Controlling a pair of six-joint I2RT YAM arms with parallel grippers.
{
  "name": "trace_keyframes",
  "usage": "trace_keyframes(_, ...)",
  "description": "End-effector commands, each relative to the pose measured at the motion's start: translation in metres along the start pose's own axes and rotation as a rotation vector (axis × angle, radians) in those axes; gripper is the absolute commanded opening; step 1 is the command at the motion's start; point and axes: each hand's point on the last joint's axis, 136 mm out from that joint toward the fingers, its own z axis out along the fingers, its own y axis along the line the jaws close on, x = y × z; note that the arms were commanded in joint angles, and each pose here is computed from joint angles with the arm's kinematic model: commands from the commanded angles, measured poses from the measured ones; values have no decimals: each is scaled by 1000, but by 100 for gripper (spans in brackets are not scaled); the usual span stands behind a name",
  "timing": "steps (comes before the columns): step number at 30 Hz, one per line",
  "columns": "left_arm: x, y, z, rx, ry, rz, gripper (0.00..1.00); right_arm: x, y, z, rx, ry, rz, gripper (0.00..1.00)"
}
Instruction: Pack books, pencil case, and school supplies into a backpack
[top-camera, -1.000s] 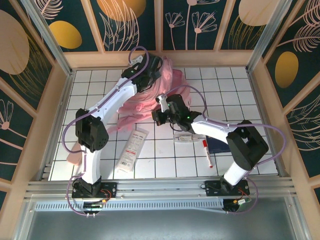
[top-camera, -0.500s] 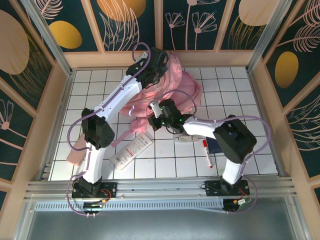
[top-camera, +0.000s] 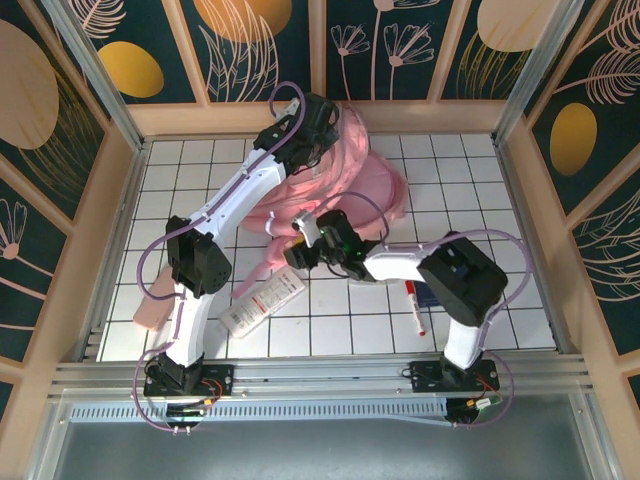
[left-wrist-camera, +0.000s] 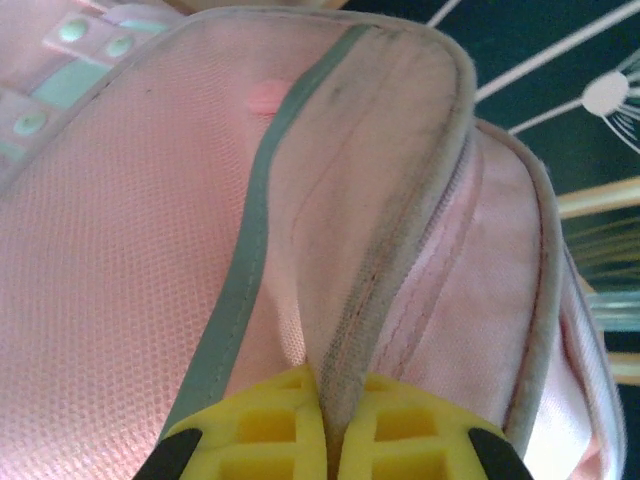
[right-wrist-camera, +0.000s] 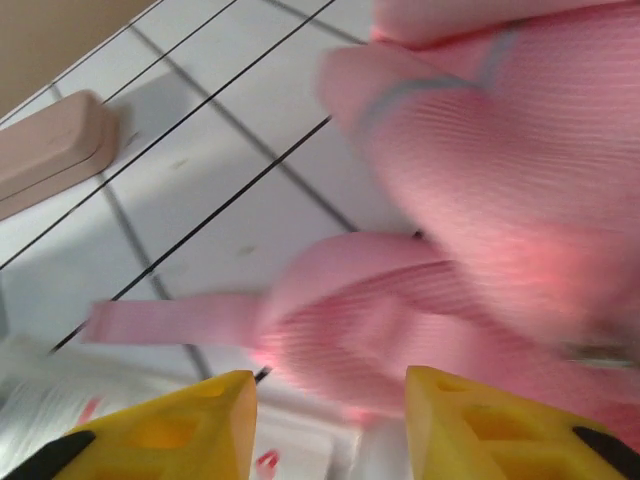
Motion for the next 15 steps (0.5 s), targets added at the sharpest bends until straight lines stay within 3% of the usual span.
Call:
trace_keyframes(1,-41,-74,-47,314,-95,133,0,-18,21,-32,-57,-85,-34,50)
trace_keyframes(5,-20,-77,-35,458,45,249,0,-13,24,-59,-14,-116,43,61)
trace_keyframes(8,-19,-70,-30,430,37,356,0,-14,18,-83,53,-194,155,62)
trace_keyframes(10,-23,-63,-28,385,14,421,0,-20,2,-100,161,-247,215,62)
trace_keyframes(12,-26,-57,-28,346,-5,479,0,-22,-30,-122,369,-250,286,63)
trace_keyframes(15,-27,-56,-33,334,-19,604,0,-24,-63,-146,546,-164,381,68)
